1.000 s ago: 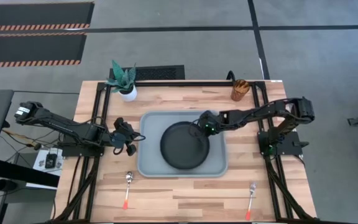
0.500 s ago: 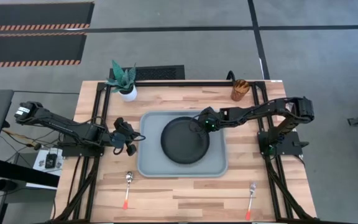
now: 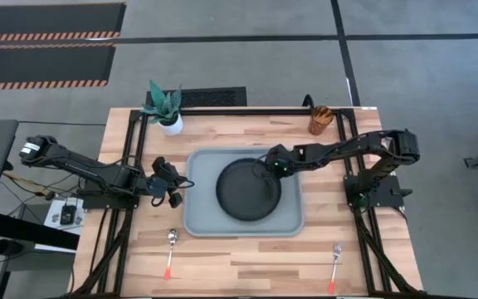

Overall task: Pick and place plate/cup/fork/spoon on tray
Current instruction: Adjust the gray tray and the black plate

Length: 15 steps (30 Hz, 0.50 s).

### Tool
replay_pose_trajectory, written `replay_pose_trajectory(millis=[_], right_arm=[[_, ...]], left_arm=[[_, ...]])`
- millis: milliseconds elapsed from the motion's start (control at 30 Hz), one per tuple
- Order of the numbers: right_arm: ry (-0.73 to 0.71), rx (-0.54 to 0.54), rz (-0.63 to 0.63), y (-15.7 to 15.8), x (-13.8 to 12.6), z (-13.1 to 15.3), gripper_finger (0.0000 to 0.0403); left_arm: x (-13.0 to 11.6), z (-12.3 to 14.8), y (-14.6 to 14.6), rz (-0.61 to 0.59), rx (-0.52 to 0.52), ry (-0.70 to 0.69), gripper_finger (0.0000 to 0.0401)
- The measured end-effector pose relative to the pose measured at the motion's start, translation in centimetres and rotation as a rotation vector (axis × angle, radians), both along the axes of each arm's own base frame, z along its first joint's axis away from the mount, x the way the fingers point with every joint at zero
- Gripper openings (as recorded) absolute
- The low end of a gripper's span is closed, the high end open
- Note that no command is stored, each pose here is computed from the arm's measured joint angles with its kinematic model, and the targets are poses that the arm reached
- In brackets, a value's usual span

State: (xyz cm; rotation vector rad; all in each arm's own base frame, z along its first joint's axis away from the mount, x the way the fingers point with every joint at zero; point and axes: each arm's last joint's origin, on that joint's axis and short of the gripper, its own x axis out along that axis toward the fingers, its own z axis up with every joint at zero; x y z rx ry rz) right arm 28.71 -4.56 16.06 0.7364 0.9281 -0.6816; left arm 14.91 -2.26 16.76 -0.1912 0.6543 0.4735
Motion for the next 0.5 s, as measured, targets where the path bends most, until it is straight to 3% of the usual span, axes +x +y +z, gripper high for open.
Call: replay_pose_trajectory(millis=[500], right_arm=[[0.015,0.012,0.0,0.26,-0.11,-0.08,0.0042]], left_arm=[[0.0,0.0,0.0,0.0,-0.001,0.0,0.0]])
